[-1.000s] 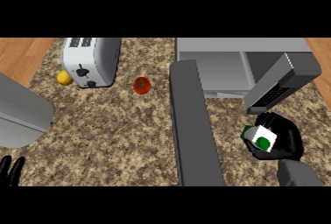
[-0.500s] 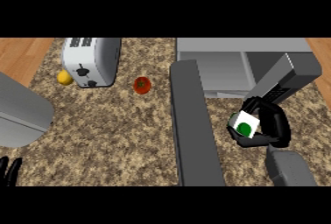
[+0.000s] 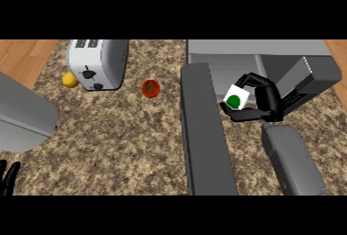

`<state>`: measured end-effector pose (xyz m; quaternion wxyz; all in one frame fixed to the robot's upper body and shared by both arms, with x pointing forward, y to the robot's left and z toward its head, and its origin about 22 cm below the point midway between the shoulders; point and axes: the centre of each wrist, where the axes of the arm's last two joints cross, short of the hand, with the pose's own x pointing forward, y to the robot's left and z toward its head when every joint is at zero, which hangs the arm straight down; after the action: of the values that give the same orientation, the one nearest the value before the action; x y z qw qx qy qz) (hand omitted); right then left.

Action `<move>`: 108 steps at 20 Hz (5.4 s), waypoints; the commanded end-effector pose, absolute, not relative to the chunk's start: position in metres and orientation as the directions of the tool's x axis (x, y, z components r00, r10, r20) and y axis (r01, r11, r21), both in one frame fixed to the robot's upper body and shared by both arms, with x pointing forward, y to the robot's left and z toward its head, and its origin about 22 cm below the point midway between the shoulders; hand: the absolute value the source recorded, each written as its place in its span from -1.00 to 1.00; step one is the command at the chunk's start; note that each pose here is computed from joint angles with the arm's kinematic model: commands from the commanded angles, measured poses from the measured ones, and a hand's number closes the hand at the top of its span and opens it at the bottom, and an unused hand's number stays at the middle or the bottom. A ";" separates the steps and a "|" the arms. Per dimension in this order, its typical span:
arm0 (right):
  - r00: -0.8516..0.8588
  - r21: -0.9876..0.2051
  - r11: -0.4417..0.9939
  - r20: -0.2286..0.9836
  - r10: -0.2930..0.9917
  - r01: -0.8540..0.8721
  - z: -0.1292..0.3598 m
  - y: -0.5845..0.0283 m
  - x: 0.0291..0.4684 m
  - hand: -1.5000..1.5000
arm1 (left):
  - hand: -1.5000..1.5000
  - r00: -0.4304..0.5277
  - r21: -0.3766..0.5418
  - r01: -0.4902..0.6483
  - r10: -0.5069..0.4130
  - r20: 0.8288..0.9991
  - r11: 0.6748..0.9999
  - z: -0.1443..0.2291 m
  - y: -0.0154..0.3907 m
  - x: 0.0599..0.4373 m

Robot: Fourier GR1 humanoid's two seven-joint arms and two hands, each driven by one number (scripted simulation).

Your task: Pick up the milk, place it into the microwave and close the microwave

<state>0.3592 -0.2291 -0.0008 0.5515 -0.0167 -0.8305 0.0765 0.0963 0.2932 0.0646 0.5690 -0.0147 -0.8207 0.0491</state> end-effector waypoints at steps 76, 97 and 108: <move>-0.239 -0.379 0.894 0.870 0.432 0.237 0.036 -0.246 0.439 -1.00 | -1.00 -0.382 0.030 0.195 0.047 0.923 0.980 0.069 0.235 0.158; -0.276 -0.139 0.989 0.949 0.149 0.055 -0.059 -0.237 0.381 -1.00 | -1.00 -0.287 0.029 0.338 0.074 0.955 0.941 0.052 0.200 0.181; -0.285 -0.092 0.996 0.955 0.087 -0.005 -0.089 -0.248 0.351 -1.00 | 1.00 -0.276 0.165 0.515 -0.019 0.961 0.841 0.031 0.187 0.222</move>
<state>0.3611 -0.2519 -0.0780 0.6028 -0.0374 -0.7962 0.0374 0.2035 0.1908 0.0316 0.5856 -0.1559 -0.7707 -0.1971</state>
